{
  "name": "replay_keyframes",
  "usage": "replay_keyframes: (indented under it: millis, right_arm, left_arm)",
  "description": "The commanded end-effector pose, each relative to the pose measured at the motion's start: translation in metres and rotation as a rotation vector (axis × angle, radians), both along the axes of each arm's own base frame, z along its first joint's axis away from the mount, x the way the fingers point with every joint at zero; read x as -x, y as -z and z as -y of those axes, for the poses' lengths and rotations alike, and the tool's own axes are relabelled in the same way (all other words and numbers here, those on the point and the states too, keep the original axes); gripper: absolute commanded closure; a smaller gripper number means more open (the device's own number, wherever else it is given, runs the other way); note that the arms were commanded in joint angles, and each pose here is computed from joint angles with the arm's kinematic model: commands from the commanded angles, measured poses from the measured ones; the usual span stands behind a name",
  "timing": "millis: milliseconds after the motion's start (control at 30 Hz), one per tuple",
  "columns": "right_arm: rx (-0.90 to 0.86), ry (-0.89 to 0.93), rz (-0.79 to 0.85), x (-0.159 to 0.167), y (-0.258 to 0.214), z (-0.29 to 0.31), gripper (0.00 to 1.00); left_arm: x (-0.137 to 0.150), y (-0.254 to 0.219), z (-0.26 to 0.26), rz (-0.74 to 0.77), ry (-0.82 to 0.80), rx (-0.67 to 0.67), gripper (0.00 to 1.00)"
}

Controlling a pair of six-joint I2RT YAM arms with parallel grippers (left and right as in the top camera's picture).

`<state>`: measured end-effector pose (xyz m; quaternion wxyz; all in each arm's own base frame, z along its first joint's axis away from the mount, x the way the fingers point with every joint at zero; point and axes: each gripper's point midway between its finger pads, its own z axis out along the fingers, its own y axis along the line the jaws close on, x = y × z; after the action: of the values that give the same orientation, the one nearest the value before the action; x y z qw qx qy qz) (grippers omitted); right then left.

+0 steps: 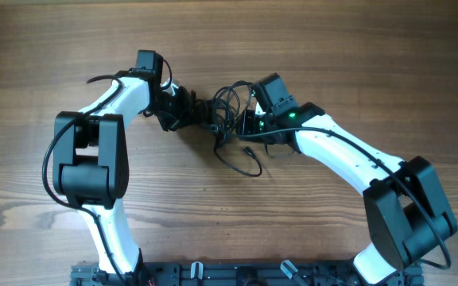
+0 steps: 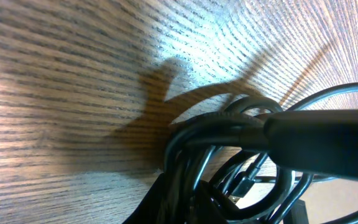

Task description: Untangle cables

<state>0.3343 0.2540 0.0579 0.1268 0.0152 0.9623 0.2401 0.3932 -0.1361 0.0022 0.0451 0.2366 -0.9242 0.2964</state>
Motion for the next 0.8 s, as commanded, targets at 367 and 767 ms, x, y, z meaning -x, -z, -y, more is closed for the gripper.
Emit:
replay_keyframes:
  millis: [367,767]
  right_arm:
    - [-0.191,-0.164,-0.099,0.041,-0.016,-0.051,0.62]
    - [-0.049,-0.023,0.025,0.012,-0.007,-0.035,0.71]
  left_arm:
    - [0.0,0.018,-0.024,-0.019,-0.039,-0.114,0.9]
    - [0.0,0.018,-0.024,-0.019,-0.039,-0.114,0.89]
